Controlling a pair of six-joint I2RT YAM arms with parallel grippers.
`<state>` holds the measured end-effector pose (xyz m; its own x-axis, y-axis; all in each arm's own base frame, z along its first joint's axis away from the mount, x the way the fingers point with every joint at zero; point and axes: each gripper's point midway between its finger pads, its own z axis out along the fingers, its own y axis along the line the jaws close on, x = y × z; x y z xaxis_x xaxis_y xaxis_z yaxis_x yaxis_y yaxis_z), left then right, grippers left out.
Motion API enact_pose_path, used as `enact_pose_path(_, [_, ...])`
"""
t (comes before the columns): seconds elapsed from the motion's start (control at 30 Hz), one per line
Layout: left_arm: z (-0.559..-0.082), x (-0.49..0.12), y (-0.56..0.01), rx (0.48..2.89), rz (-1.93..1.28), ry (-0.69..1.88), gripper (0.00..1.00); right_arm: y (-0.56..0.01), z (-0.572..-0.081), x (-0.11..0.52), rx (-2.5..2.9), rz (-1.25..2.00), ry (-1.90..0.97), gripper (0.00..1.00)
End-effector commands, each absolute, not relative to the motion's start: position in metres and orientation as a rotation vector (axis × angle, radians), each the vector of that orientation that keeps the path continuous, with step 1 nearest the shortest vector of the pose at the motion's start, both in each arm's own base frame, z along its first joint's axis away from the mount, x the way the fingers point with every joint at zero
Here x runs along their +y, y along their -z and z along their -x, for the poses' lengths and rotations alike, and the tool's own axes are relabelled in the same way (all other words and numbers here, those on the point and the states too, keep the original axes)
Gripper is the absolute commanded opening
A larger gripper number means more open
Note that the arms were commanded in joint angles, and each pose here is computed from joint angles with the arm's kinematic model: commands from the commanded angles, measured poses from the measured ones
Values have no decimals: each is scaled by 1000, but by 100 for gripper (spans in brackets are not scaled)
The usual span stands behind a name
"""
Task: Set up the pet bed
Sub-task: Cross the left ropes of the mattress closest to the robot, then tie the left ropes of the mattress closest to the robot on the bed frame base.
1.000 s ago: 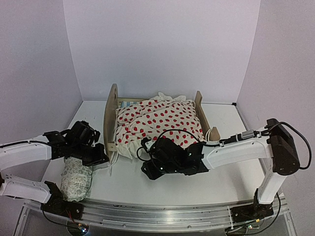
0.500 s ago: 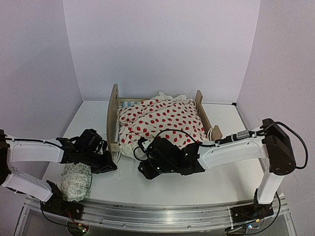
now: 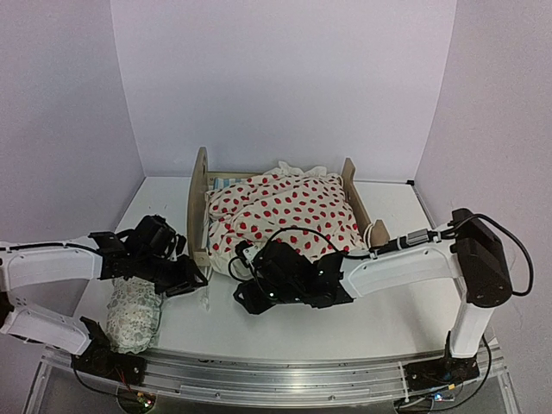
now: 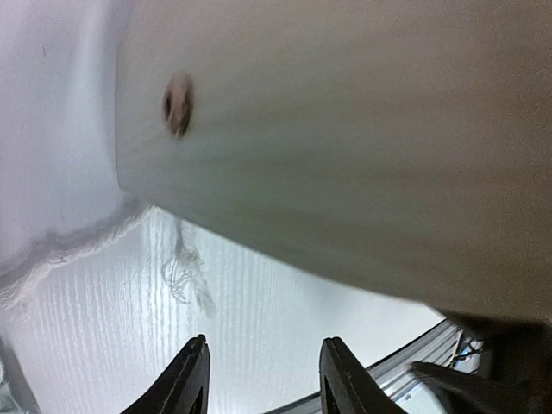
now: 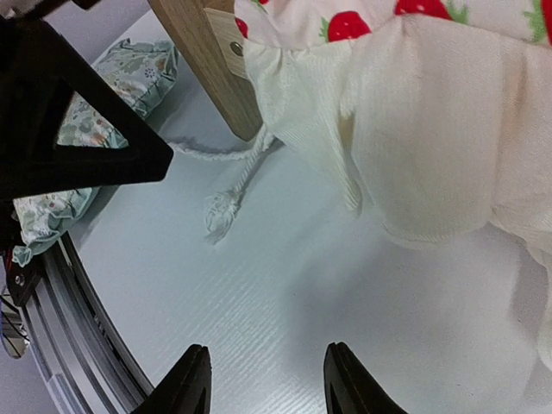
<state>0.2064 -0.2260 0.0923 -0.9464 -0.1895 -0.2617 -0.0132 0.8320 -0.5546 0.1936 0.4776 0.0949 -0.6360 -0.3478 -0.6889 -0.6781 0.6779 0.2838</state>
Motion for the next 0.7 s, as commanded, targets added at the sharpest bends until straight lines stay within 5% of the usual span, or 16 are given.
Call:
enact_pose_path(0.0, [-217, -203, -134, 2623, 171, 667, 48, -108, -193, 518, 2220, 746, -880, 49])
enact_pose_path(0.27, [-222, -161, -140, 2595, 270, 451, 51, -85, -211, 553, 2167, 525, -968, 56])
enact_pose_path(0.67, [-213, -165, -154, 2592, 171, 529, 51, -55, -259, 573, 1975, 308, -779, 58])
